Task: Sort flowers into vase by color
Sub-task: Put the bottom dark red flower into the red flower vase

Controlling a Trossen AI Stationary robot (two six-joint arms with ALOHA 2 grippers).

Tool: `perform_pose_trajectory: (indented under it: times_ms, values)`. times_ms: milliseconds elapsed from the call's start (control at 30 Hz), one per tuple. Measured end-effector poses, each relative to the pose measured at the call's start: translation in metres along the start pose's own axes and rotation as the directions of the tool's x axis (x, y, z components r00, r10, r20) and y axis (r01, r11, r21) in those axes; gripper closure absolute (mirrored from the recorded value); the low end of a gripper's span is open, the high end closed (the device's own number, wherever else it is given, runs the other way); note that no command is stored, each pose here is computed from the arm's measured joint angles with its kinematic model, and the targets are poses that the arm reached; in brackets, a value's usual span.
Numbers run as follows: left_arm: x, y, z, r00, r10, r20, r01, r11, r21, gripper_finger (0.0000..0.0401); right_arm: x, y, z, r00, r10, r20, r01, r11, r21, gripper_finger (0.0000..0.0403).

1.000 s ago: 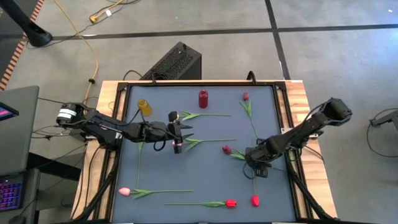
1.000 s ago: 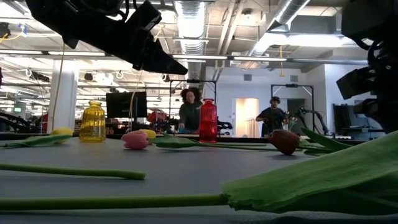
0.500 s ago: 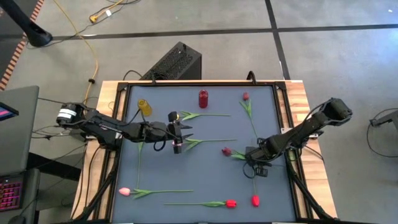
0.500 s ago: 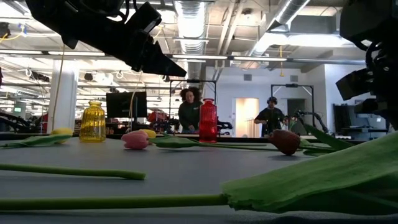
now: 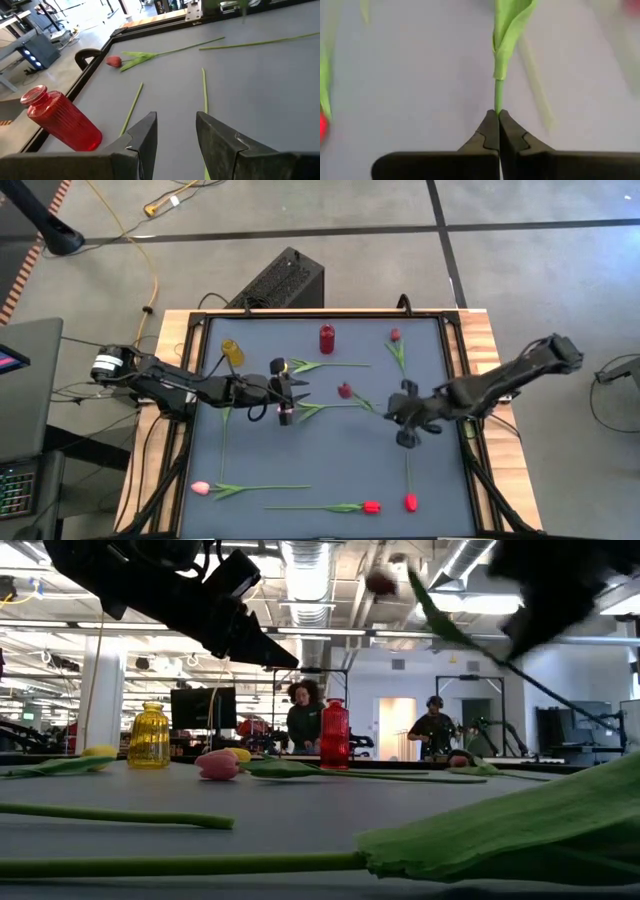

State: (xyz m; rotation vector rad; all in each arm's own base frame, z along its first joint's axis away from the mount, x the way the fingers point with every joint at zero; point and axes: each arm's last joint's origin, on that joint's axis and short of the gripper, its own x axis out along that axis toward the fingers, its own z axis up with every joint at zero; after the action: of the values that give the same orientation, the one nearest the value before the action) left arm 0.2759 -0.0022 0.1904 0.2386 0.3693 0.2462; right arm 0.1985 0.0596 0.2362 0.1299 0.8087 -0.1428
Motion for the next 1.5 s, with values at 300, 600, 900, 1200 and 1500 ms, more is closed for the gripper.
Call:
perform_pose_trajectory:
  times_ms: [300,600,900,1200,1500]
  values:
    - [0.0,0.0,0.0,1.0,-0.001,-0.002,0.001,1.0,-0.002,0.0276,-0.025,-0.042,0.065,0.84,0.088,0.535,0.047,0.971,-0.234,0.0387]
    - [0.0,0.0,-0.003,1.0,-0.008,-0.004,0.008,0.999,0.033,0.0276,0.003,-0.13,0.109,0.591,0.149,0.792,0.085,0.966,-0.245,0.0387]
    - [-0.008,0.022,-0.03,0.995,0.084,0.058,-0.08,0.994,-0.077,0.0276,0.045,-0.208,0.107,0.406,0.022,0.914,0.07,0.996,-0.055,0.0387]
    - [-0.006,0.026,-0.033,0.998,0.043,0.053,-0.036,0.992,-0.12,0.0276,0.078,-0.241,0.109,0.448,-0.033,0.893,0.048,0.999,0.013,0.0387]
    - [-0.007,0.023,-0.038,1.0,0.013,-0.004,-0.013,0.988,-0.151,0.0276,0.082,-0.244,0.109,0.461,-0.042,0.886,0.055,0.998,0.019,0.0386]
